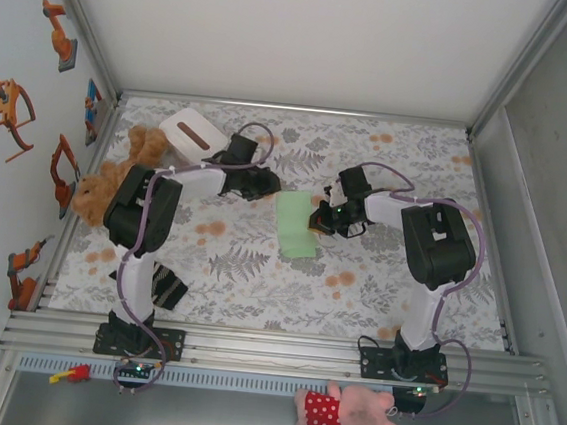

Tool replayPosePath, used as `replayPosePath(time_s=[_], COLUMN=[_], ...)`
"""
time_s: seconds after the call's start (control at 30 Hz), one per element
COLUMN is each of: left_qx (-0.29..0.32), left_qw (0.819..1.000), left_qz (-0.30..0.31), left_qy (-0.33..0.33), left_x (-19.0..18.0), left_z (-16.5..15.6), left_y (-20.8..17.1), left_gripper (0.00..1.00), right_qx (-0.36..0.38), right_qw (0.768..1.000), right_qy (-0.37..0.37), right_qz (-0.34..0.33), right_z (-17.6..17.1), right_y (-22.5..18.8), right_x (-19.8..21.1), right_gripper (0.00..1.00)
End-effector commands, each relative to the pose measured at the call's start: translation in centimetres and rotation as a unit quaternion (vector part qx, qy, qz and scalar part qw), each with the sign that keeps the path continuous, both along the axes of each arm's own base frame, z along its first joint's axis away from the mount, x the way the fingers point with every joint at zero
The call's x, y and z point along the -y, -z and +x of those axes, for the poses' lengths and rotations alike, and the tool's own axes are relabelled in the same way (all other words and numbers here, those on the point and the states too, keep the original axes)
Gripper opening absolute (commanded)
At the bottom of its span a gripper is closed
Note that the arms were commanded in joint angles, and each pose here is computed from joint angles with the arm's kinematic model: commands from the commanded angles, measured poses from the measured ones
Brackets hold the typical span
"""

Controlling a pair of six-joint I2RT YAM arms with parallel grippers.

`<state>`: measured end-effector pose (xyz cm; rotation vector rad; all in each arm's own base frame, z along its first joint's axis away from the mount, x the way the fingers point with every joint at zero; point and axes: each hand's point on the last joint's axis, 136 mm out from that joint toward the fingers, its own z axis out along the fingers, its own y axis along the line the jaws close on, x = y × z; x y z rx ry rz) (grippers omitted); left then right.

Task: Fold a paper plane with a square sheet of paper (pick it up from the middle)
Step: First fold the square sheet of paper in half at the center of the table.

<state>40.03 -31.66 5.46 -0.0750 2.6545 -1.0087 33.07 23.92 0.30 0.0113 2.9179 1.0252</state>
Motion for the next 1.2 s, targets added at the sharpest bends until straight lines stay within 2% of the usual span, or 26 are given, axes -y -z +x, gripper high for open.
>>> replayPosePath(time_s=[0.0,0.27,0.6,0.73,0.93,1.17], left_qx=[-0.003,-0.047,-0.087,-0.092,-0.065,-0.025], left_qw=[0.999,0.999,0.995,0.993,0.994,0.998], left_qz=[-0.025,0.001,0.041,0.056,0.079,0.046], left_qy=[0.025,0.025,-0.037,-0.041,-0.04,-0.028], left_x=[2.4,3.0,-2.1,-3.2,-3.9,-2.2], left_z=[-1.7,-1.7,1.2,2.1,3.8,4.5], left_y=[-0.7,2.8,7.1,7.6,6.0,0.9], left_gripper=[0.21,0.21,0.21,0.21,0.21,0.21], right_qx=[-0.119,-0.121,-0.127,-0.129,-0.127,-0.122], right_qw=[0.961,0.961,0.957,0.956,0.956,0.961], right_qy=[0.018,0.018,0.018,0.018,0.019,0.026], right_qz=[-0.248,-0.249,-0.26,-0.262,-0.262,-0.246], right_z=[-6.7,-6.9,-7.3,-7.5,-7.4,-6.9], right_y=[10.2,10.4,10.8,10.9,10.7,10.2], right_x=[9.4,9.4,9.9,10.0,10.0,9.4], right_gripper=[0.0,0.0,0.0,0.0,0.0,0.0])
